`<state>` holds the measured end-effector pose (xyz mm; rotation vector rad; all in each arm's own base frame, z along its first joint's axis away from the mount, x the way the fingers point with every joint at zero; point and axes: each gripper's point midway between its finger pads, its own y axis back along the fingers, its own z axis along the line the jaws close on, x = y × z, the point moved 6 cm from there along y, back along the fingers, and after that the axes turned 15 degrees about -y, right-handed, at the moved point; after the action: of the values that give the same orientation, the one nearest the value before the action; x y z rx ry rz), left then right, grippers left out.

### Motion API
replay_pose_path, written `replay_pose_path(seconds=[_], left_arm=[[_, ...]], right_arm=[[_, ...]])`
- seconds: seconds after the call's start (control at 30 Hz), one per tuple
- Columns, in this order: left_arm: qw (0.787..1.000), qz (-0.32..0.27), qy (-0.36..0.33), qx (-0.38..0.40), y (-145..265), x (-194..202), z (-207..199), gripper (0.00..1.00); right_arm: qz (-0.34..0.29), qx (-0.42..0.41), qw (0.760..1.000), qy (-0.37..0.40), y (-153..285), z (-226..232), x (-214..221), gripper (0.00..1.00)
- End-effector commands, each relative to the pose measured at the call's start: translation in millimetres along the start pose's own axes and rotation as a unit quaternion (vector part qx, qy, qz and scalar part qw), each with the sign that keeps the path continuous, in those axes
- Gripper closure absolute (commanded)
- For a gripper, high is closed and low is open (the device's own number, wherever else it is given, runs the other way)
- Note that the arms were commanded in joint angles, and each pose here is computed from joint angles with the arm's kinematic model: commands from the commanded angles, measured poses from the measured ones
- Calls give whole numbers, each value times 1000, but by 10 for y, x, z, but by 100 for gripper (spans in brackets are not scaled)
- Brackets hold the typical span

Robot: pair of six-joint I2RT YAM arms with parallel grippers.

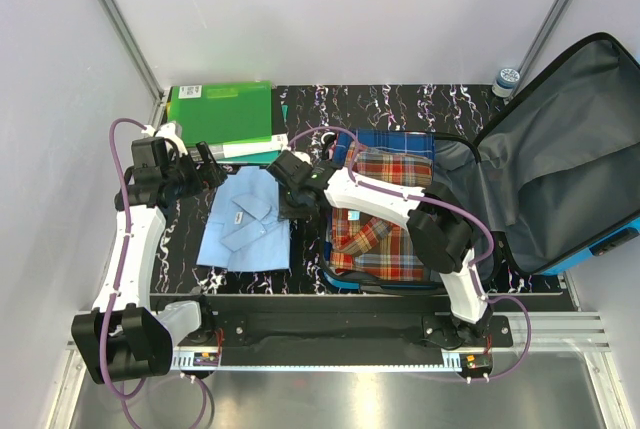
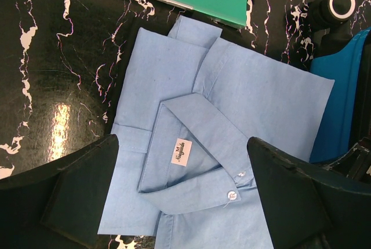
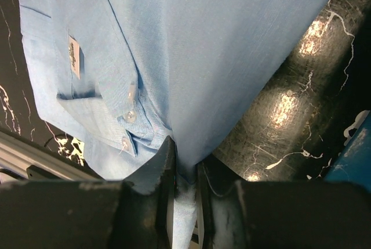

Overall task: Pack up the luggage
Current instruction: Pick up the clothes at the center of the board.

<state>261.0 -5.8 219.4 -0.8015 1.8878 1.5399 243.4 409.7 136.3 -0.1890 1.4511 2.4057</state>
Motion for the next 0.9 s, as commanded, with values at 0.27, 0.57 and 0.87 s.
replay_pose_path(seconds=[0.27, 0.57, 0.87], left_arm=[[999, -33, -8, 12, 51, -102, -36, 1], [999, -32, -7, 14, 48, -101, -39, 1], [999, -31, -6, 18, 39, -98, -48, 1]], right_arm=[[12, -2, 1000, 24, -61, 87, 31, 66], [10, -7, 1000, 27, 21, 124, 14, 55], [11, -33, 999, 35, 182, 288, 45, 52]])
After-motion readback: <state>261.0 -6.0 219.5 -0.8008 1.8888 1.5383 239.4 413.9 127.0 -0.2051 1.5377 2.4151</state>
